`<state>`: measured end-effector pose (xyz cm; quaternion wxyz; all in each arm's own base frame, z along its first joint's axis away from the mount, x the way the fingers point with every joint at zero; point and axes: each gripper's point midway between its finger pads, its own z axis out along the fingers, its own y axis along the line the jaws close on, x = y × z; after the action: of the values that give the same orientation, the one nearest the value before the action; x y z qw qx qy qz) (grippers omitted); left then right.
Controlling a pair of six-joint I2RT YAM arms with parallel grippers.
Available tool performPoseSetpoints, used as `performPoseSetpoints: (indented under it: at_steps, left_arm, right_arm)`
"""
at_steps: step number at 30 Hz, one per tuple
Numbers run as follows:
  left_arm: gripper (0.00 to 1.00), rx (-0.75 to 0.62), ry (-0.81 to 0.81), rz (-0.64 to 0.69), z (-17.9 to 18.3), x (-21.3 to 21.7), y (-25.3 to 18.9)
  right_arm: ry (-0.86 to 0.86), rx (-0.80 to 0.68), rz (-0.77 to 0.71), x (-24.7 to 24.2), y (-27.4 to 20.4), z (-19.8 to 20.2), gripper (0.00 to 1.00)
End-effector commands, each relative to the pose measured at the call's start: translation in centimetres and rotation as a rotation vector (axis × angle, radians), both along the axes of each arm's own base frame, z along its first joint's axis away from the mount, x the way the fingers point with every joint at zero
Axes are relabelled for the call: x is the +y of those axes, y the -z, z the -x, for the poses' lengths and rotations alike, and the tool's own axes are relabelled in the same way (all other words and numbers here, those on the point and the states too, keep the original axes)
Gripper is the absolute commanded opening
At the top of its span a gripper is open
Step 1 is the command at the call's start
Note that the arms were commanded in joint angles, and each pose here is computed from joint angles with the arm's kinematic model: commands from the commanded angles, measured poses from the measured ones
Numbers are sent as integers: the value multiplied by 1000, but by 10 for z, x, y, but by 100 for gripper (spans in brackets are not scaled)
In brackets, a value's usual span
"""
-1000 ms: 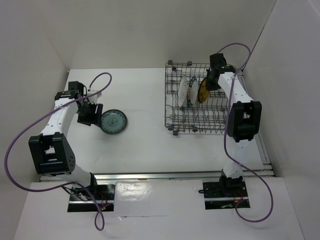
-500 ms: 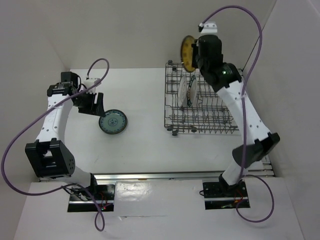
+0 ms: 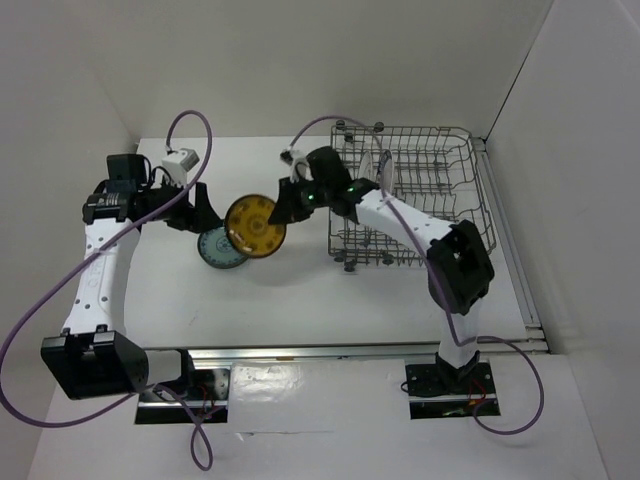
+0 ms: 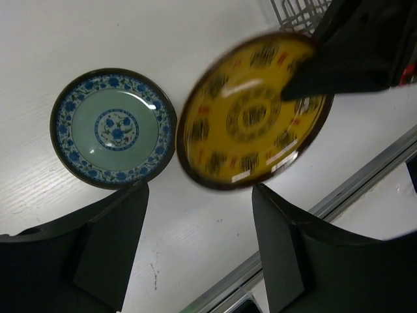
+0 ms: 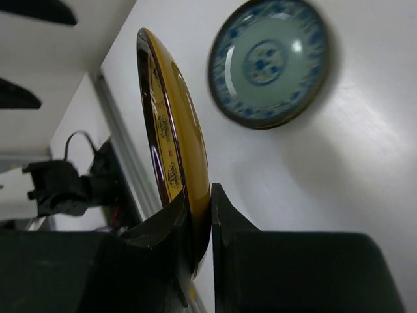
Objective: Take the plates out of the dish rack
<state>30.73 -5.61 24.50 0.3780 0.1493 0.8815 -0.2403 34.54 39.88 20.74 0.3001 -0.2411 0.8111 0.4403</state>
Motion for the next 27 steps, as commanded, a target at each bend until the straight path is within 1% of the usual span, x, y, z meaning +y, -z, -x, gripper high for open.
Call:
performPoseSetpoints:
  at_steps: [1,2,3,5,8,9,11,13,14,15,17,18,19,22,23,24,25,26,27]
  left_arm:
    - [78,-20,28,13,-4,-5,4]
    - [78,-3,17,2,-7,-2,10]
    - [78,30,-1,-14,-5,2,19]
    - [78,66,11,-18,-4,2,28]
    - [74,93,13,-27,-2,4,35]
    - [74,112,22,-31,0,4,39]
    - [67,122,56,-19,7,0,40]
    - [57,135,94,-4,12,-4,42]
    - [44,139,118,19,13,-9,39]
    - [37,161,133,31,20,-12,38]
    - [23,176,186,53,23,-16,37]
    - [8,195,186,58,24,-16,37]
    - [1,193,192,54,25,-16,34]
    - [0,240,118,10,22,-6,43]
    - [0,238,84,4,17,-3,43]
    - [0,240,43,-29,12,4,46]
    - [0,248,2,-36,7,10,49]
    - [0,234,-49,-45,0,21,46]
    - [0,250,-112,-63,-9,31,53]
  right_arm:
    - [-240,-114,-233,50,-77,42,0]
    - [-262,-119,-244,56,-77,45,0]
    - [-286,-95,-241,65,-68,52,0]
    - [-307,-98,-250,71,-69,57,0]
    - [-309,-78,-263,74,-64,57,0]
    - [-309,-78,-263,75,-58,56,0]
    - [-307,-68,-263,77,-54,54,0]
    - [-306,-64,-261,79,-51,52,0]
    - [-295,-51,-246,79,-43,50,0]
    - [-295,-51,-246,79,-43,50,0]
    - [-296,-68,-259,81,-49,49,0]
    - [-296,-61,-254,82,-44,48,0]
    - [-296,-68,-259,82,-48,47,0]
    - [-281,-47,-237,83,-45,44,0]
    - [-273,-58,-231,82,-47,42,6]
    - [-254,-42,-213,80,-39,36,46]
    - [-224,-25,-186,77,-36,33,61]
    - [-199,-13,-169,72,-31,27,66]
    - [-153,0,-141,64,-28,16,81]
